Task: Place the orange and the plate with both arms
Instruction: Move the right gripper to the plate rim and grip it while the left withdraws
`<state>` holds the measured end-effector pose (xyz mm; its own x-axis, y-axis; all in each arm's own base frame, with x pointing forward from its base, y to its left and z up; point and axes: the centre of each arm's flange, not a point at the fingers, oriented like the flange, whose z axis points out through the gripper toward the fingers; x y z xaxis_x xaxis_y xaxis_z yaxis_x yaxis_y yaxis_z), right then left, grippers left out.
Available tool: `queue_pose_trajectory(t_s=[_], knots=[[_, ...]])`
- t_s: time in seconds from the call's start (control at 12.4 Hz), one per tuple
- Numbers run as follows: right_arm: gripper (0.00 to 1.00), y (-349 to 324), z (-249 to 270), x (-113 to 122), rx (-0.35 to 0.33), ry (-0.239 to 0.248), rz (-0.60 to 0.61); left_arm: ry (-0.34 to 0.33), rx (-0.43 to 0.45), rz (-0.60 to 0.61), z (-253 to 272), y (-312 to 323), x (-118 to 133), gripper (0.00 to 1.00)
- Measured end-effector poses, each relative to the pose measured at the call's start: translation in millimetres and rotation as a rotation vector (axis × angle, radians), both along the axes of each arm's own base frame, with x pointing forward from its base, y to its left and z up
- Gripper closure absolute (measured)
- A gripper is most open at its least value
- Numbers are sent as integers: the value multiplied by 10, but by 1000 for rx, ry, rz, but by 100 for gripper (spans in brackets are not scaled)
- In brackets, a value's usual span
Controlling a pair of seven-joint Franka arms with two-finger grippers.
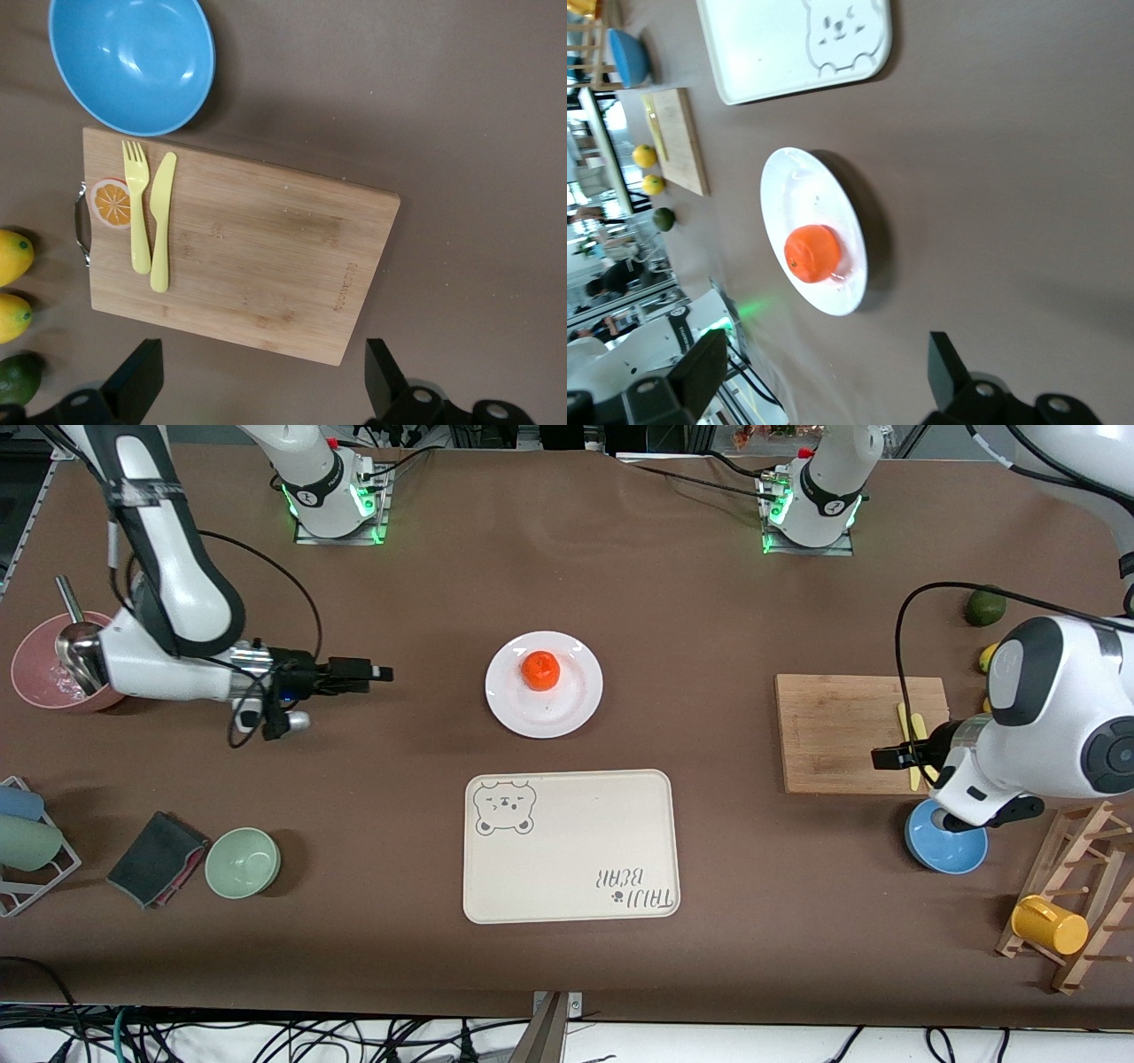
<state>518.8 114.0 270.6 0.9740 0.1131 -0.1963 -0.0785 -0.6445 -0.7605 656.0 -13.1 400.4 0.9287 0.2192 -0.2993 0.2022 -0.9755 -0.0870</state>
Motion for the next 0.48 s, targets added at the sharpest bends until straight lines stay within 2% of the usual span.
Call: queue_pose_trajectory(t_s=[0.16, 0.24, 0.48], knots=[[0, 250, -343, -51, 69, -44, -18, -25, -1, -5, 174, 33, -21, 0], [0, 370, -498, -71, 70, -60, -29, -49, 0, 14, 292, 154, -28, 0], [0, 885, -775, -186, 35, -96, -72, -203, 1, 56, 828, 451, -141, 0]])
